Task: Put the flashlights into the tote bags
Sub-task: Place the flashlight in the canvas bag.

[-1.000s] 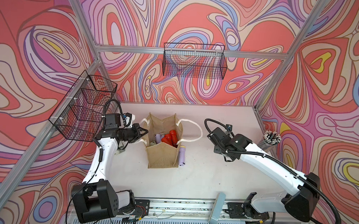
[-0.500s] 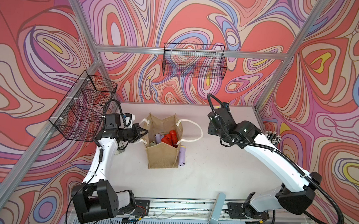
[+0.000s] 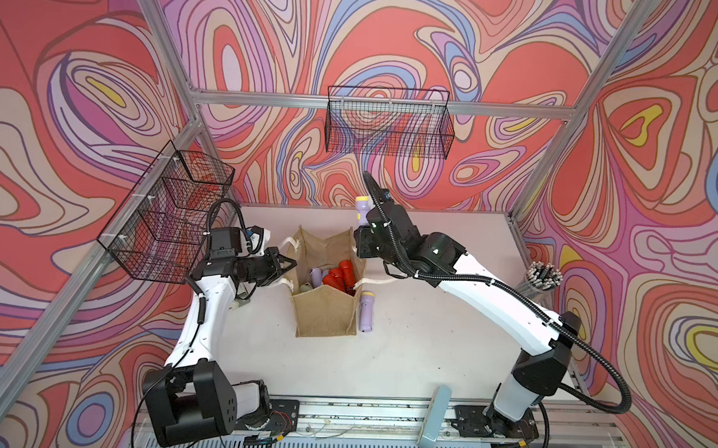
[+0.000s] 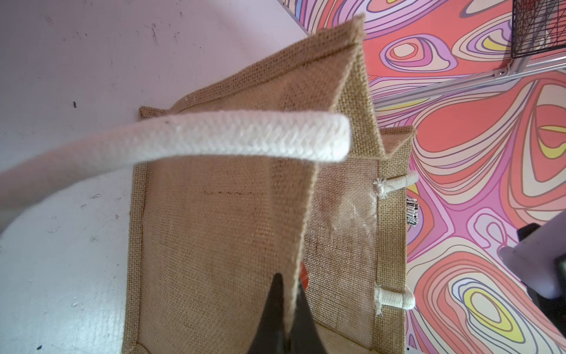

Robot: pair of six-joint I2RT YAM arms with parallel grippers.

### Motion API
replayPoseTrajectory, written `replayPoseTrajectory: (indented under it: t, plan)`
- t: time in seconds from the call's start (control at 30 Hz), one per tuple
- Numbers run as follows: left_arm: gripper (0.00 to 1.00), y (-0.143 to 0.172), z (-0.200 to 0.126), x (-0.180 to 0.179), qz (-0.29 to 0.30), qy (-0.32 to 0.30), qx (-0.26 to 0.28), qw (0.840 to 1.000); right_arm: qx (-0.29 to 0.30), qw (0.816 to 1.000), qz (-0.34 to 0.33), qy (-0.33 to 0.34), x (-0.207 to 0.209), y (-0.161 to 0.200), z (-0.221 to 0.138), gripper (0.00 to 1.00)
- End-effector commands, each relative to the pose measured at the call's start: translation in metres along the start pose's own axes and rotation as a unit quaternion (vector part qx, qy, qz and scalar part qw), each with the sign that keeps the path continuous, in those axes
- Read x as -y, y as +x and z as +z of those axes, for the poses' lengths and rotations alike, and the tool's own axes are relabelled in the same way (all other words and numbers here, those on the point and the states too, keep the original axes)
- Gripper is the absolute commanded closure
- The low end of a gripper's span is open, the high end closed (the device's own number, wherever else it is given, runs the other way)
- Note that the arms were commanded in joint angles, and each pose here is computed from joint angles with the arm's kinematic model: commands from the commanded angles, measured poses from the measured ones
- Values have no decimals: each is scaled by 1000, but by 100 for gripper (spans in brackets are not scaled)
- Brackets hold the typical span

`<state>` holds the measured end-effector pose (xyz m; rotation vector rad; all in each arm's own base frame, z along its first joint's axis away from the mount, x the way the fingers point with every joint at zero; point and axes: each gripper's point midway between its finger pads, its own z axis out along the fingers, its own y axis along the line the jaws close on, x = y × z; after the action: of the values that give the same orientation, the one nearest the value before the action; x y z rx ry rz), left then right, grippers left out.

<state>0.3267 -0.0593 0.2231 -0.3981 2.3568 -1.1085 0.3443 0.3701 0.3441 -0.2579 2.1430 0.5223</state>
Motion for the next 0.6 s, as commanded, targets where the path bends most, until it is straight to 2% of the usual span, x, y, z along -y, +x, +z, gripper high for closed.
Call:
replayPoseTrajectory:
  t: [0.0,0.57]
  plan:
    - [100,1,-8,16,26,24,6,999,-15,998,-19,-65,-36,9,16,84]
    - [100,1,-6,16,25,29,4,999,-123,980,-12,-158,-95,90,80,83]
